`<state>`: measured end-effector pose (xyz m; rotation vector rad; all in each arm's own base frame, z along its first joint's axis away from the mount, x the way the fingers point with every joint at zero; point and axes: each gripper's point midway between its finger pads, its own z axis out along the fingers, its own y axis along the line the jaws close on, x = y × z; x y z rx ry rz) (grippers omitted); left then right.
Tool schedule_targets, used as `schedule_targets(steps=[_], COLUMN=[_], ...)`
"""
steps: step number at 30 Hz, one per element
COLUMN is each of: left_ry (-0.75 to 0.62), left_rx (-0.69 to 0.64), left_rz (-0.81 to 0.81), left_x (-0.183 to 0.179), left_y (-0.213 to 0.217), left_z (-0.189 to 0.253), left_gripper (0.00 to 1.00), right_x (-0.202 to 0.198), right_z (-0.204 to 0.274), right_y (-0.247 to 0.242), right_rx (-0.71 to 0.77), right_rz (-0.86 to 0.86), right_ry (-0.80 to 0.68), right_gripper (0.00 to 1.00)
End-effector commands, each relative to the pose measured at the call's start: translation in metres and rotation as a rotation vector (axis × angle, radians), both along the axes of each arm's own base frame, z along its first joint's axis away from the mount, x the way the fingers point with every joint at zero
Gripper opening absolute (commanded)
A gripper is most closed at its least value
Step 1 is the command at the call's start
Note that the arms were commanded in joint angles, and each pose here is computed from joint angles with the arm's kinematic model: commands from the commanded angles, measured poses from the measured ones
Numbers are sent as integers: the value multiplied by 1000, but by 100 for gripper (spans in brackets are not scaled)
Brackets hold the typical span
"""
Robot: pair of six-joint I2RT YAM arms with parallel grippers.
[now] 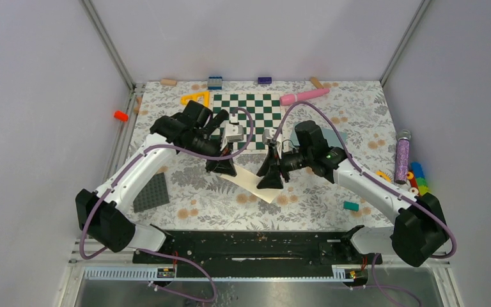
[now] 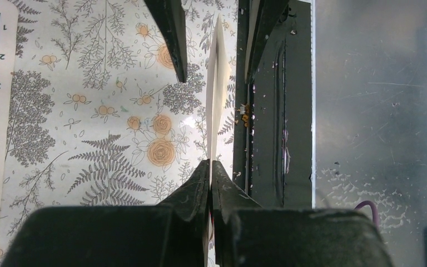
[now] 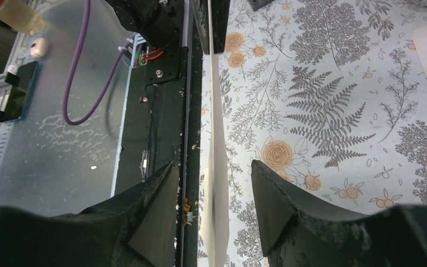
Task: Place the letter into the envelope and seal it
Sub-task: Fold the letter.
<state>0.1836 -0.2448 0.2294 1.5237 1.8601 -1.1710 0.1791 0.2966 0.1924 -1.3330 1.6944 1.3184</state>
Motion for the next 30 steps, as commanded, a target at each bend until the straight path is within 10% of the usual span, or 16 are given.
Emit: schedule_targets(steps=[1,13,30], left_ry=[-42,-95,-257], left_rx=[-22,-21,-24], left_rz=[-23,-10,149], left_x=[-2,3,34], left_y=[-8,-8,49], left_z=[7,15,54], left_gripper=[0,0,0], right_x=[-2,-7,-3], right_z=[12,-7,-16], right_y=[9,3,-9], right_rx=[67,-5,-65], right_rz=[19,63,64], right_ry=[52,65,7], right_gripper=[58,22,11])
